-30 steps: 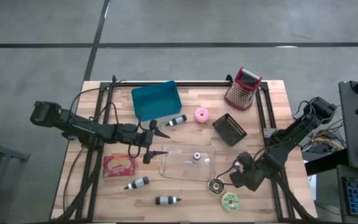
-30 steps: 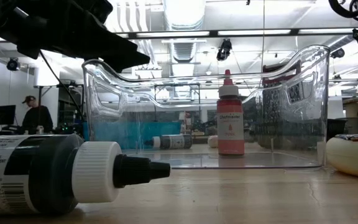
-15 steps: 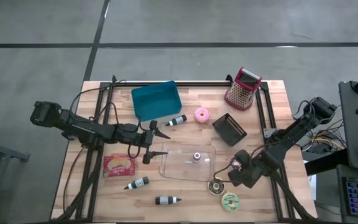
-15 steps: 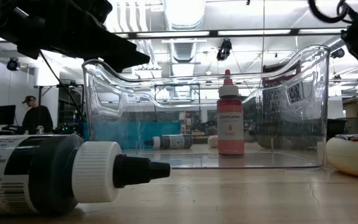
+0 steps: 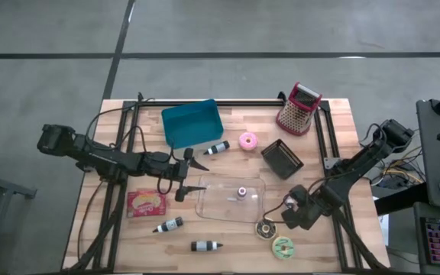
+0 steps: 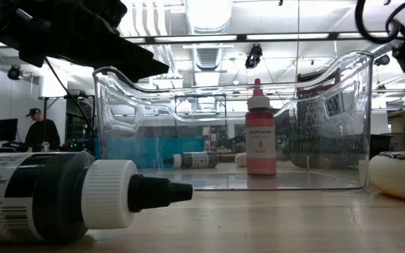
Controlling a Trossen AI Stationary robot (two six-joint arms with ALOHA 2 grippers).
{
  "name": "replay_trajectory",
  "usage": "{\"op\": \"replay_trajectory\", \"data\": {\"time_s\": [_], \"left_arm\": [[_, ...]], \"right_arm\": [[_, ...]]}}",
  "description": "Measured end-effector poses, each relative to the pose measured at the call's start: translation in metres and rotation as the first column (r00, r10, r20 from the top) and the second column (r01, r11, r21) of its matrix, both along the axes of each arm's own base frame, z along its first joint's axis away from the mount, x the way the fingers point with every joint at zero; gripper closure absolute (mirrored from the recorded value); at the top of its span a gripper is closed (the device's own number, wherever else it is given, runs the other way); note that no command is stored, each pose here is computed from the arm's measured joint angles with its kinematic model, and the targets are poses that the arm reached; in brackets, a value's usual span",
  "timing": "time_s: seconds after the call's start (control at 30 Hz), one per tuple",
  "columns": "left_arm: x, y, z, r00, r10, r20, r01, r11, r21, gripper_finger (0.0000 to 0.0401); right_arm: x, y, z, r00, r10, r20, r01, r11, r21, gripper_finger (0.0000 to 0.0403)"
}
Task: Pick & Place Food Item
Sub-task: Put the pink food coloring bottle into the transparent bin
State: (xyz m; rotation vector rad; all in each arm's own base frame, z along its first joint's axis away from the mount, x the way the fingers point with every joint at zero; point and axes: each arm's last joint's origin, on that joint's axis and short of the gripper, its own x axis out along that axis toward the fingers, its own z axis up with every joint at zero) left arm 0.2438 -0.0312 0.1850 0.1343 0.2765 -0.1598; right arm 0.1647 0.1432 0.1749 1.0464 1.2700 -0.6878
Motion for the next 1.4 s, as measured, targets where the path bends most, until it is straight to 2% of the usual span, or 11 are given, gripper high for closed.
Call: {"op": "replay_trajectory", "data": {"time_s": [0.13, 0.27, 0.53, 0.97, 1.4], "left_arm": [[0.0, 0.0, 0.0, 1.0, 0.0, 0.0, 0.0, 1.0, 0.0, 0.008], [0.0, 0.0, 0.0, 1.0, 0.0, -0.002, 0.0, 1.0, 0.0, 0.008], [0.0, 0.0, 0.0, 1.0, -0.003, -0.005, 0.003, 1.0, 0.0, 0.008], [0.0, 0.0, 0.0, 1.0, -0.008, -0.004, 0.008, 1.0, -0.002, 0.008], [0.0, 0.0, 0.0, 1.0, -0.01, -0.004, 0.01, 1.0, -0.006, 0.008]], "right_arm": [[0.002, -0.002, -0.006, 0.998, -0.057, 0.041, 0.057, 0.998, -0.002, 0.0043], [0.003, -0.002, -0.014, 0.991, -0.111, 0.074, 0.111, 0.994, 0.006, 0.0032], [0.014, 0.008, -0.031, 0.994, -0.106, 0.031, 0.106, 0.994, -0.006, 0.0041], [0.015, 0.004, -0.033, 0.992, -0.12, 0.044, 0.124, 0.987, -0.105, 0.0068], [0.017, 0.001, -0.035, 0.99, -0.134, 0.053, 0.14, 0.983, -0.122, 0.0088]]}}
